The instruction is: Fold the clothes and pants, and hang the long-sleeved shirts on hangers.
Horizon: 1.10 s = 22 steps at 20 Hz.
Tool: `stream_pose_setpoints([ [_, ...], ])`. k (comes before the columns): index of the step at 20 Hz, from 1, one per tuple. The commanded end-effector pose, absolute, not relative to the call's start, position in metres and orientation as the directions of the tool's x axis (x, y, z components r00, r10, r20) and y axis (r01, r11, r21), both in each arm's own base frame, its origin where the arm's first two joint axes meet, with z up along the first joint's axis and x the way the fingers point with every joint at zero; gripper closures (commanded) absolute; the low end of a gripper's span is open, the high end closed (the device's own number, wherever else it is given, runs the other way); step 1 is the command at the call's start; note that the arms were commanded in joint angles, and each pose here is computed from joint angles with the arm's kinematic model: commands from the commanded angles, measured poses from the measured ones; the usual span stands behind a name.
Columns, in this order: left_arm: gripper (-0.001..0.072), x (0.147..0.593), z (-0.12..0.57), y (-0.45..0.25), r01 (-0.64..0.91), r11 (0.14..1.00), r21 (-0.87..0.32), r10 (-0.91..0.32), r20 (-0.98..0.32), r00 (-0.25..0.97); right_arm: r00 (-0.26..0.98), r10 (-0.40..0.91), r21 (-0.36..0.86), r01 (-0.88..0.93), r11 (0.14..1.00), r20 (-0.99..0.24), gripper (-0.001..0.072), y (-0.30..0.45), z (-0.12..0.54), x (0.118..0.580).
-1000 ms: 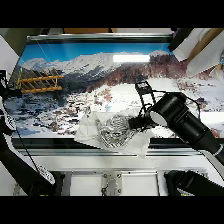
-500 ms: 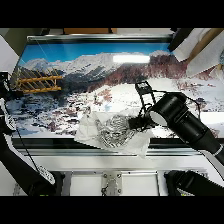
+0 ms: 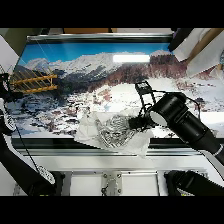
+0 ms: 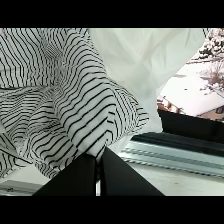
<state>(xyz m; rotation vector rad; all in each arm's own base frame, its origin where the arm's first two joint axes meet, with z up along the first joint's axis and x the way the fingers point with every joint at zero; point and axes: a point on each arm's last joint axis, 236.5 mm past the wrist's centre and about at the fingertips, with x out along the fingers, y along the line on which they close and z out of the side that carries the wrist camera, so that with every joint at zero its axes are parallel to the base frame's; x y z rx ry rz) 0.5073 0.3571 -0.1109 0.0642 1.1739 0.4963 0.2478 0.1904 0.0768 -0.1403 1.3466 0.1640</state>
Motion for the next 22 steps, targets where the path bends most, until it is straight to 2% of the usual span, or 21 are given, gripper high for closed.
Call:
stream_pose_setpoints([
  [1,0.0697,0.51,-0.09,0.36,-0.348,0.884,0.312,0.424,-0.849,0.315,0.213,0.037,-0.007,-0.199,0.98,-0.976,0.0693,0.191,0.077,0.248],
  [8,0.0697,0.511,0.004,0.356,-0.44,0.85,0.291,0.475,-0.785,0.398,0.213,0.037,-0.007,-0.199,0.98,-0.976,0.0692,0.191,0.077,0.248],
  [13,0.0696,0.507,0.094,0.312,-0.423,0.861,0.283,0.475,-0.744,0.47,0.213,0.037,-0.007,-0.199,0.98,-0.976,0.0692,0.191,0.077,0.248],
  [15,0.0697,0.512,0.127,0.267,-0.335,0.915,0.224,0.383,-0.745,0.546,0.213,0.037,-0.007,-0.199,0.98,-0.976,0.0693,0.191,0.077,0.248],
  [18,0.0697,0.511,0.172,0.162,-0.024,0.994,0.104,0.094,-0.751,0.653,0.213,0.037,-0.007,-0.199,0.98,-0.976,0.0693,0.191,0.077,0.248],
  [20,0.0696,0.494,0.195,0.096,0.212,0.976,0.058,-0.096,-0.753,0.651,0.213,0.037,-0.007,-0.199,0.98,-0.976,0.0693,0.191,0.077,0.248],
  [22,0.0697,0.467,0.21,0.04,0.415,0.91,0.02,-0.255,-0.762,0.595,0.213,0.037,-0.007,-0.199,0.98,-0.976,0.0693,0.191,0.077,0.248],
])
